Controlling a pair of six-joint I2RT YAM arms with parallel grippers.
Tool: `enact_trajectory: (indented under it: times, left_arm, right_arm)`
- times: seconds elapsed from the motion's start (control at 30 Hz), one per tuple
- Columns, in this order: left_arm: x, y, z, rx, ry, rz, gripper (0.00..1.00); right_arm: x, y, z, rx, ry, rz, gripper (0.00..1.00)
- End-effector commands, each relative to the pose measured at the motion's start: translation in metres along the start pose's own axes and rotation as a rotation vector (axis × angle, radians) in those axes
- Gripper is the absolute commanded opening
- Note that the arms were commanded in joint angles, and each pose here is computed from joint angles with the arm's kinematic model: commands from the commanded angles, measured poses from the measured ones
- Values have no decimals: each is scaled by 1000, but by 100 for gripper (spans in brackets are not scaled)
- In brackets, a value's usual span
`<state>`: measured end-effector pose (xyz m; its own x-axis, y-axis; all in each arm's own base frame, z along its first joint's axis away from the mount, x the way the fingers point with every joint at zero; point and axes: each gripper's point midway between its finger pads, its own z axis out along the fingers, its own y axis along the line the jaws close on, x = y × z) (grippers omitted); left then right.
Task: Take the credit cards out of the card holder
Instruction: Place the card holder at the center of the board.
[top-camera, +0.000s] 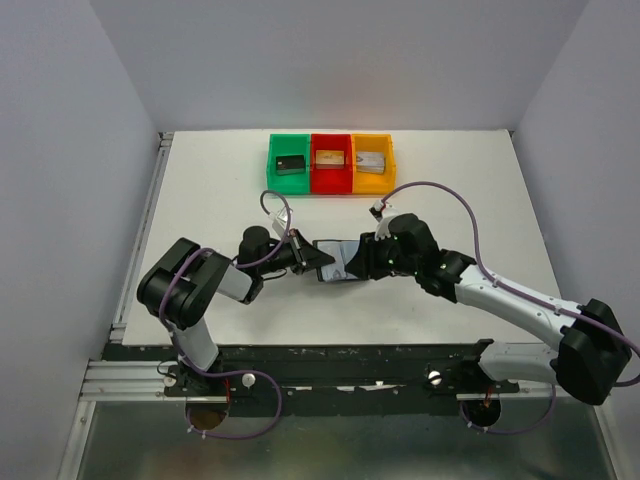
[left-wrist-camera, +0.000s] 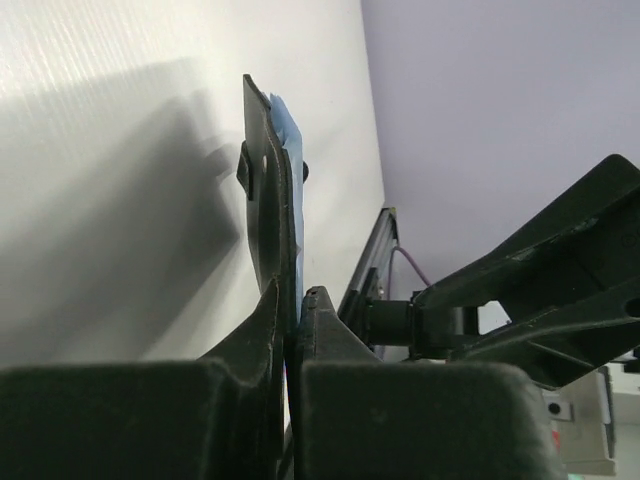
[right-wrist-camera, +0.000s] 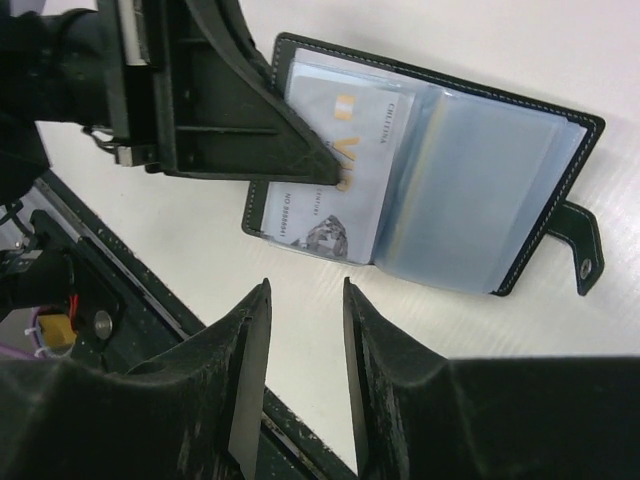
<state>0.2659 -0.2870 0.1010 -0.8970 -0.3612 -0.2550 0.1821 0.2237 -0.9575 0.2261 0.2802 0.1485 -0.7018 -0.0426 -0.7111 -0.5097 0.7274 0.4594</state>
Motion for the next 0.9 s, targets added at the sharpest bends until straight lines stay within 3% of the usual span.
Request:
enact_trajectory:
  times: [0.0, 0.37, 0.53, 0.7, 0.87]
  left_arm:
    - [-10, 22, 1, -152, 5, 120, 0]
    - [-7, 73, -12, -438, 43, 131, 2]
    - [-7, 79, -17, -485, 43, 132, 16]
    - [-10, 81, -23, -532, 42, 156, 45]
    - [-16, 77, -29, -573, 27, 184, 57]
  right_arm:
    - [6, -7, 12, -13, 19, 46, 42]
    - [16, -19, 24, 1, 64, 72, 41]
    - [19, -19, 25, -3, 78, 76, 41]
    - [20, -20, 25, -1, 79, 79, 42]
    - [21, -22, 24, 3, 76, 79, 42]
